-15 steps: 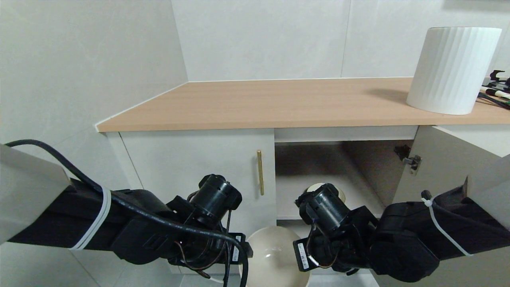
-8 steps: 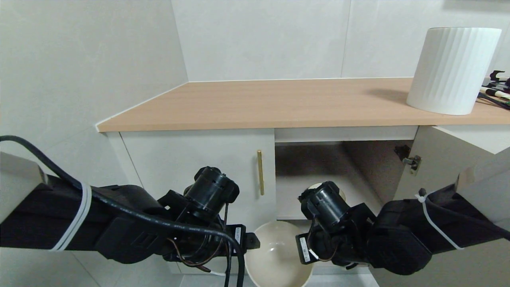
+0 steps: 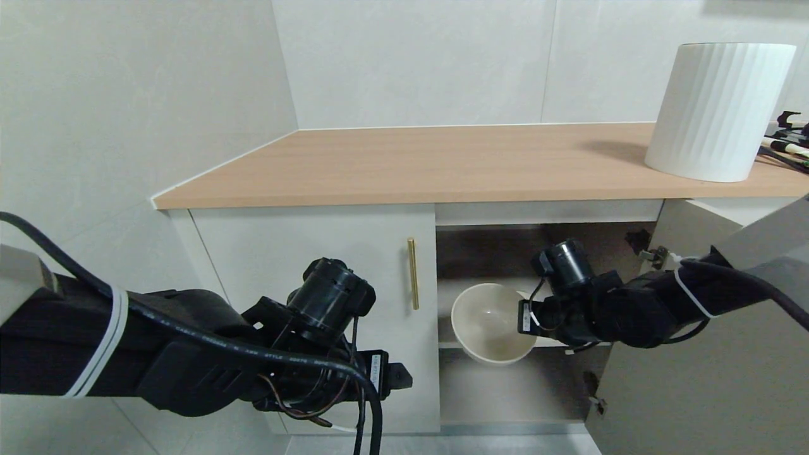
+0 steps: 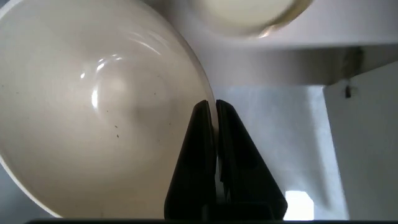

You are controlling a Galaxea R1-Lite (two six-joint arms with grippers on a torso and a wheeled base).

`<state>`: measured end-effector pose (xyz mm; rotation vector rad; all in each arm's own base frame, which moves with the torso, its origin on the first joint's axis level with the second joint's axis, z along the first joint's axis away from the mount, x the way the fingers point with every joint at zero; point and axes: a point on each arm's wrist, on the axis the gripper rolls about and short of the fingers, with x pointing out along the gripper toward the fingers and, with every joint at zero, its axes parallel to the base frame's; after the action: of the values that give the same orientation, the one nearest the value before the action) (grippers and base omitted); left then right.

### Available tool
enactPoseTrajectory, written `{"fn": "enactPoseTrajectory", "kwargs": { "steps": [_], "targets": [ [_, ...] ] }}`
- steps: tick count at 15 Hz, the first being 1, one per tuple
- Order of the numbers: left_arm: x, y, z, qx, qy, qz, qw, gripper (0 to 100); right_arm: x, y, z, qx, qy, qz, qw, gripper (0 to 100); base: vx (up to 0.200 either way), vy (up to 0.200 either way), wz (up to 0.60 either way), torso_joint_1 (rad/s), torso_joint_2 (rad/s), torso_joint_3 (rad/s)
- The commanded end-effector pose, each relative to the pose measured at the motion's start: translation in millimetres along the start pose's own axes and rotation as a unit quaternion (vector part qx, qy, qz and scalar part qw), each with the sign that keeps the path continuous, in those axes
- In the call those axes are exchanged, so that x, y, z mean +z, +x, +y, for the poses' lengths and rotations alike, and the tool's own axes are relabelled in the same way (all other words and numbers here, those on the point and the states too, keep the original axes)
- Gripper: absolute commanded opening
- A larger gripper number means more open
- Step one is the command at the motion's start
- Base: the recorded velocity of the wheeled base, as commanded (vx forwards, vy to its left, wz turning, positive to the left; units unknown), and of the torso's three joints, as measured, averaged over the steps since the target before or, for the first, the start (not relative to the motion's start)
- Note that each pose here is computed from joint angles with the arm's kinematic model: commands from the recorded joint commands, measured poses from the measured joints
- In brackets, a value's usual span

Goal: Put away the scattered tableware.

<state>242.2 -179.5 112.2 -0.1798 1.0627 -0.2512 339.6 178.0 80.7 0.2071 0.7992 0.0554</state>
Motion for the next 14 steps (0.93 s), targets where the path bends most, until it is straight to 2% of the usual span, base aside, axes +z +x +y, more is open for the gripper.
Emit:
{"fn": "enactPoseTrajectory", "kwargs": {
  "steps": [1,4,8,14],
  "targets": [
    [-0.1,0,0.1,0.001,0.000,0.000,1.0000,100,4,30,-13,-0.034,0.022,-0.003,0.999,0,0.000,0.000,0.00,0.000,0.00,0.000],
    [-0.7,3,0.2,0.002,0.000,0.004,1.0000,100,13,55,-19,-0.056,0.084,-0.050,0.994,0,0.000,0.000,0.00,0.000,0.00,0.000],
    [-0.9,2,0.4,0.002,0.000,0.004,1.0000,100,15,71,-23,-0.066,0.091,-0.058,0.992,0,0.000,0.000,0.00,0.000,0.00,0.000],
    [-1.4,4,0.6,0.003,0.000,0.007,1.0000,100,33,101,-47,-0.089,0.117,-0.075,0.986,0,0.000,0.000,0.00,0.000,0.00,0.000]
  ]
}}
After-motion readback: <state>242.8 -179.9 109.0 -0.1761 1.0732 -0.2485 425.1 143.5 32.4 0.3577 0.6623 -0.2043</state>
